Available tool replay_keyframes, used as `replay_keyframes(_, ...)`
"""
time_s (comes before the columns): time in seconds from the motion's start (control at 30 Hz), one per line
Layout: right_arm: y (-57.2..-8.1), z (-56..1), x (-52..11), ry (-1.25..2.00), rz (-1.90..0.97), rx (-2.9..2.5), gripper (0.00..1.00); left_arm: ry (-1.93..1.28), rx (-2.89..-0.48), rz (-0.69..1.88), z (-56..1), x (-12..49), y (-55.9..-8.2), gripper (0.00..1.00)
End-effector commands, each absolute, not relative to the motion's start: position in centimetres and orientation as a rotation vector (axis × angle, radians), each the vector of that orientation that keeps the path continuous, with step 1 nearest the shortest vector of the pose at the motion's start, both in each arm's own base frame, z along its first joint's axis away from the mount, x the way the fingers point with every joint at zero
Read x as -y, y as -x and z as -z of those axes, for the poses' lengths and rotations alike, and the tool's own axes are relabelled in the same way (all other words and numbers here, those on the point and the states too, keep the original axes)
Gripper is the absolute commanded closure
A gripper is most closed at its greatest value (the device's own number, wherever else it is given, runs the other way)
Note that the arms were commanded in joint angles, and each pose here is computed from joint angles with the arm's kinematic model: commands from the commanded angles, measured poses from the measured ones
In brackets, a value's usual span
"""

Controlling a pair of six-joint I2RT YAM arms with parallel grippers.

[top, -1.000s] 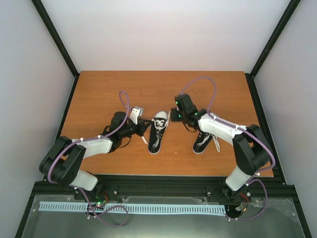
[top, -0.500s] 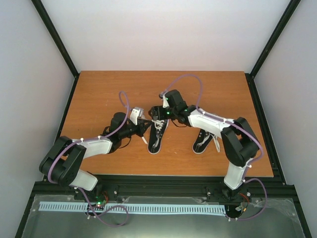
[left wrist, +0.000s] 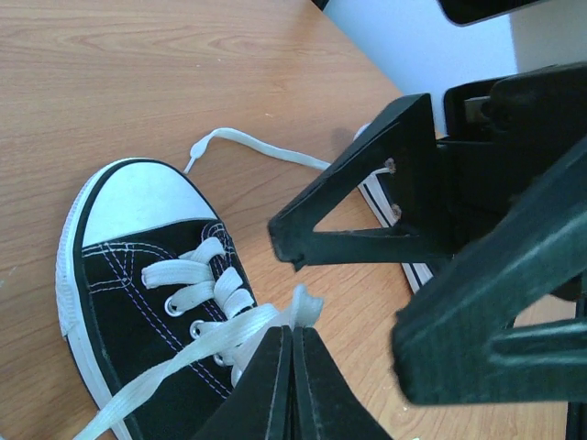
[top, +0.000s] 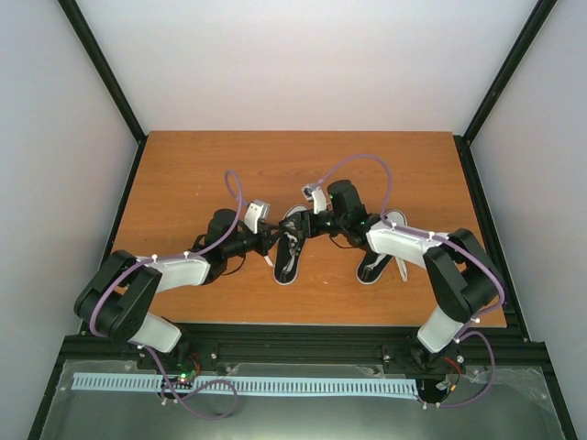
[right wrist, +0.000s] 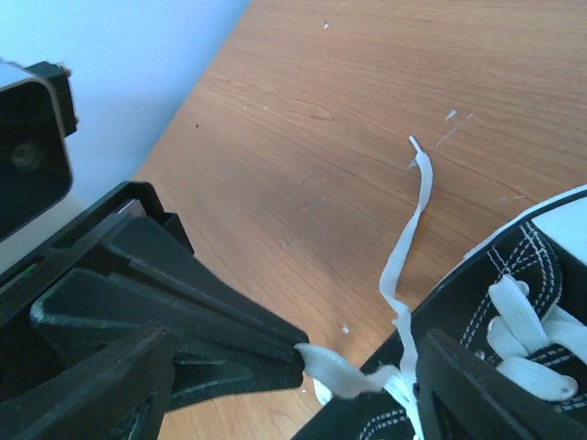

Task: Tie the shoes
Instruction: Wrap the shoelace around the shoelace.

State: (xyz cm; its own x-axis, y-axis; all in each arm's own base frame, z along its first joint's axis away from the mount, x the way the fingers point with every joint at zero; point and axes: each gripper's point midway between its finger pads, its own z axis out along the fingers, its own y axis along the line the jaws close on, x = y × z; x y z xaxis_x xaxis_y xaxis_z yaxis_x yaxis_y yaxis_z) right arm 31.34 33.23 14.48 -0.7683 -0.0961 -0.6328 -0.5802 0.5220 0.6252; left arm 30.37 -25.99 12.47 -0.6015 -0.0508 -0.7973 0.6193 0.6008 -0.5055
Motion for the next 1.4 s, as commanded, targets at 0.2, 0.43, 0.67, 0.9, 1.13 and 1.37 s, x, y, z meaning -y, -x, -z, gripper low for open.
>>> replay_keyframes(0.2,-31.2,-14.0,-34.6,0.594,-1.295,-2.185,0.58,-0.479,-1.935,1.04,-13.9,26.6,-30.7,0.99)
replay_keyframes(0.43,-31.0,-13.3,-34.2,0.559,-1.291,-2.205,0.87,-0.481,-1.931,1.045,-14.0,26.7,-30.6,0.99)
replay_keyframes(0.67,-31.3,-12.8,-32.7,0.49,-1.188,-2.229,0.97,-0.41,-1.954,0.983,-14.4,25.5,-31.0,0.67)
replay_keyframes(0.9,-30.3,-11.8,-31.0,0.463,-1.119,-2.263,0.97,-0.154,-2.093,0.669,-15.3,21.7,-35.1,0.25)
replay_keyframes(1.13,-30.1,-11.5,-30.7,0.454,-1.111,-2.261,0.97,-0.182,-2.271,0.688,-10.6,22.3,-34.6,0.38)
replay_keyframes(1.37,-30.1,-11.3,-31.0,0.455,-1.136,-2.254,0.97,0.021,-2.448,0.485,-5.4,17.8,-32.5,0.43)
